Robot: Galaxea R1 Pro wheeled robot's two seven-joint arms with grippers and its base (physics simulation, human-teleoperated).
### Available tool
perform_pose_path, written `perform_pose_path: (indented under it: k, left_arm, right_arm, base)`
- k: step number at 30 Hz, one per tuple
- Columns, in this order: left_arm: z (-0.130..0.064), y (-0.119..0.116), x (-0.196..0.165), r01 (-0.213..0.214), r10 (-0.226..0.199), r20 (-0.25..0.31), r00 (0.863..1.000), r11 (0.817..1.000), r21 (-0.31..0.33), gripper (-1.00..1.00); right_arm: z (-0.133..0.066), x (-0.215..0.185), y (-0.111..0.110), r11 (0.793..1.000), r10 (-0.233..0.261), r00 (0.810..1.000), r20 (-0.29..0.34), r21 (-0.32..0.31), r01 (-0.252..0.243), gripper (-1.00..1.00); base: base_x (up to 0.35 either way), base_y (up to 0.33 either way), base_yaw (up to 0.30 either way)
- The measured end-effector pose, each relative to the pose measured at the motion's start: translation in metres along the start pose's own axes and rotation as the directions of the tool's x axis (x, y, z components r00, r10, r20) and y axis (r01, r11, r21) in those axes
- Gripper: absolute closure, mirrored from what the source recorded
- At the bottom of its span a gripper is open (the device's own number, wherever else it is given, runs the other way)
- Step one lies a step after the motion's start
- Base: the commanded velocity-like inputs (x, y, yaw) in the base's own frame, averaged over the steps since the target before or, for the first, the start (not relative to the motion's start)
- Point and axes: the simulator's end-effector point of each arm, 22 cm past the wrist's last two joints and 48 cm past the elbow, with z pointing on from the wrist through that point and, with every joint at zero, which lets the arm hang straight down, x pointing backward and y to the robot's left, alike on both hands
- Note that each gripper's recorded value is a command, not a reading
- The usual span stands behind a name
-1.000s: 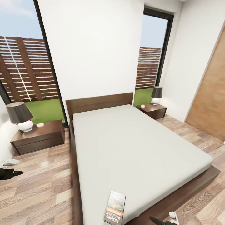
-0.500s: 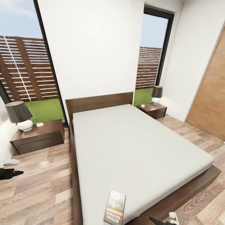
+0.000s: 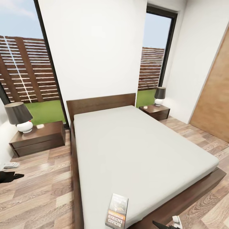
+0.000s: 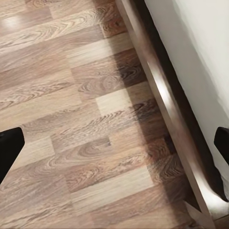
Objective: In the bedroom, move the book from the bed onto either nightstand, and place the two sandals side by side next to the bed.
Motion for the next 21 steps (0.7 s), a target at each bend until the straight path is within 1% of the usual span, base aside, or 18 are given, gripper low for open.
perform_pose_path:
  k: [21]
  left_arm:
    - [0.023, 0.001, 0.011, -0.002, 0.002, 0.006, 1.0, 1.0, -0.002, -1.0]
  right_arm:
    - [0.009, 0.007, -0.024, 1.0, 0.0, 1.0, 0.002, -0.003, 0.0, -1.0]
  base:
    - [0.0, 0.0, 0.0]
